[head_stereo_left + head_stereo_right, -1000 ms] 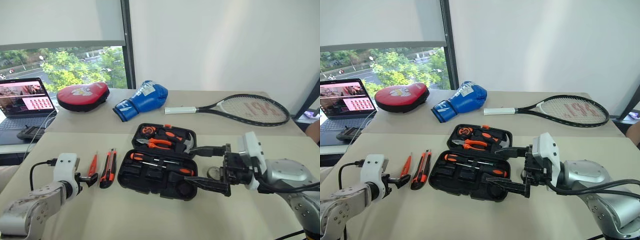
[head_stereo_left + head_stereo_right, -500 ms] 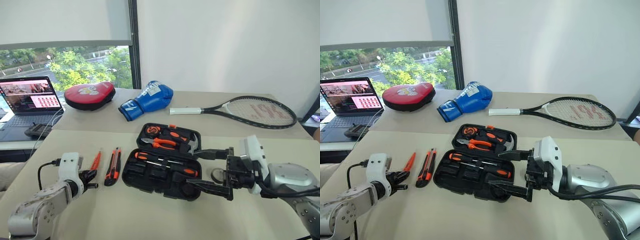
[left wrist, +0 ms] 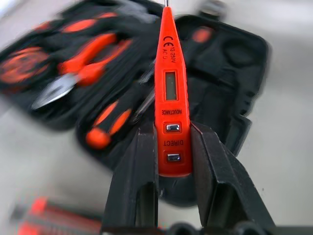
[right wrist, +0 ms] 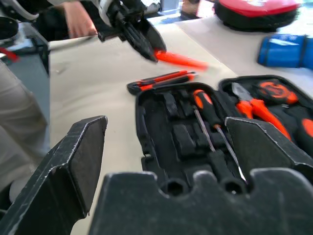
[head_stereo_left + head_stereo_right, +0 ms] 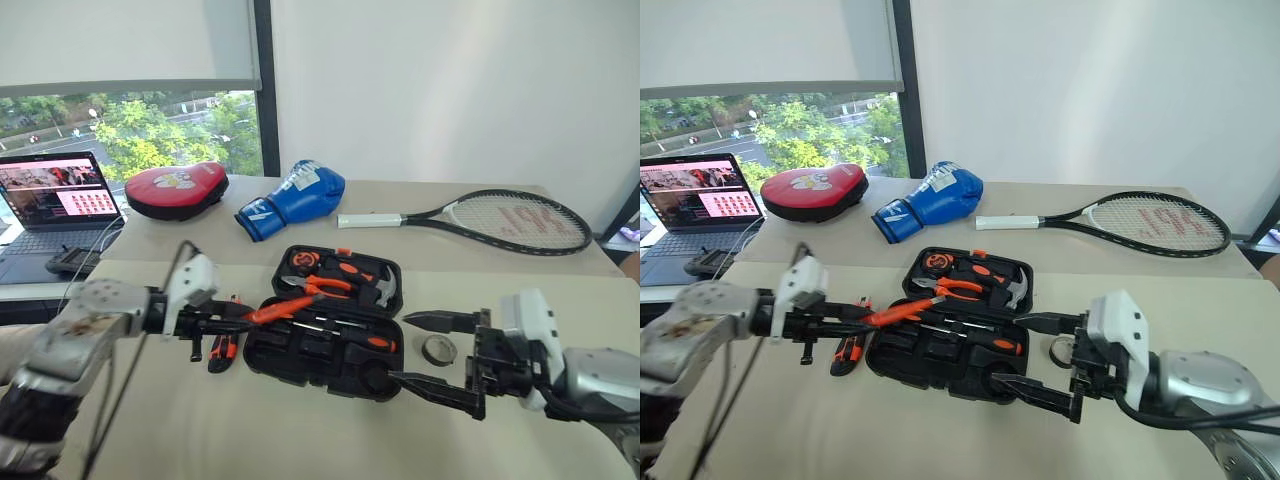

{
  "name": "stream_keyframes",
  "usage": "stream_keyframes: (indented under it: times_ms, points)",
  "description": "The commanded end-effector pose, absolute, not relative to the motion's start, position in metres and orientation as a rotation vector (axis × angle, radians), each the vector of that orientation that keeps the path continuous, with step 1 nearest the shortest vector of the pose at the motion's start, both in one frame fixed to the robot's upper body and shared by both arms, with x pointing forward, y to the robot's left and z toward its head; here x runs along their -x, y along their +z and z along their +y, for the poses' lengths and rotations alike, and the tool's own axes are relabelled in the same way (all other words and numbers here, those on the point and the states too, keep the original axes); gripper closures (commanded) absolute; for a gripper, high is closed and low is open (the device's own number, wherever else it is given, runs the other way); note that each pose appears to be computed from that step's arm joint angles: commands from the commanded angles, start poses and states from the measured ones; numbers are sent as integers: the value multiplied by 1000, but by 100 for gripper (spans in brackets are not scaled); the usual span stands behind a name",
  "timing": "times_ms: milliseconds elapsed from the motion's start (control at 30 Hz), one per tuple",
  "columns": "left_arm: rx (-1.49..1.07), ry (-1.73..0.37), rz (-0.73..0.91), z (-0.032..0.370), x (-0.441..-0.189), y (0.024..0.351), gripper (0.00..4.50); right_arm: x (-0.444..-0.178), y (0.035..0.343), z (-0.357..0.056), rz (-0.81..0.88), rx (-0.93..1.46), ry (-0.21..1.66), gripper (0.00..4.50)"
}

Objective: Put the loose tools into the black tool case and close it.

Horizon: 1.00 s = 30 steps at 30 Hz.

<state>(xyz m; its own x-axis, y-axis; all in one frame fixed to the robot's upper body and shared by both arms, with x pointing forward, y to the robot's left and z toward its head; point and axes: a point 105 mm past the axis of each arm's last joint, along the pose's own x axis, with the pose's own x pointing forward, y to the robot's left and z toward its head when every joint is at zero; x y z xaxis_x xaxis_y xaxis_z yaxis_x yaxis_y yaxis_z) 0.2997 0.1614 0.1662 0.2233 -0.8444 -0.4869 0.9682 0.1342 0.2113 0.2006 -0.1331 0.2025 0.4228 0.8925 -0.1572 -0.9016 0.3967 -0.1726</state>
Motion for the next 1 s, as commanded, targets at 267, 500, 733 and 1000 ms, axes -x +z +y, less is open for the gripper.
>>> stream_keyframes:
  times_ms: [267, 500, 733, 1000]
  points:
    - [-848, -1578, 323, 138, -340, 140, 403, -171, 203, -149, 75, 307, 1011, 0]
    - [-875, -1614, 330, 132, -346, 131, 403, -164, 203, -150, 78, 304, 976, 0]
    - [-858, -1581, 354, 138, -349, 130, 403, -163, 202, -148, 83, 294, 972, 0]
    - [-851, -1555, 373, 145, -346, 129, 403, -166, 202, -148, 80, 299, 986, 0]
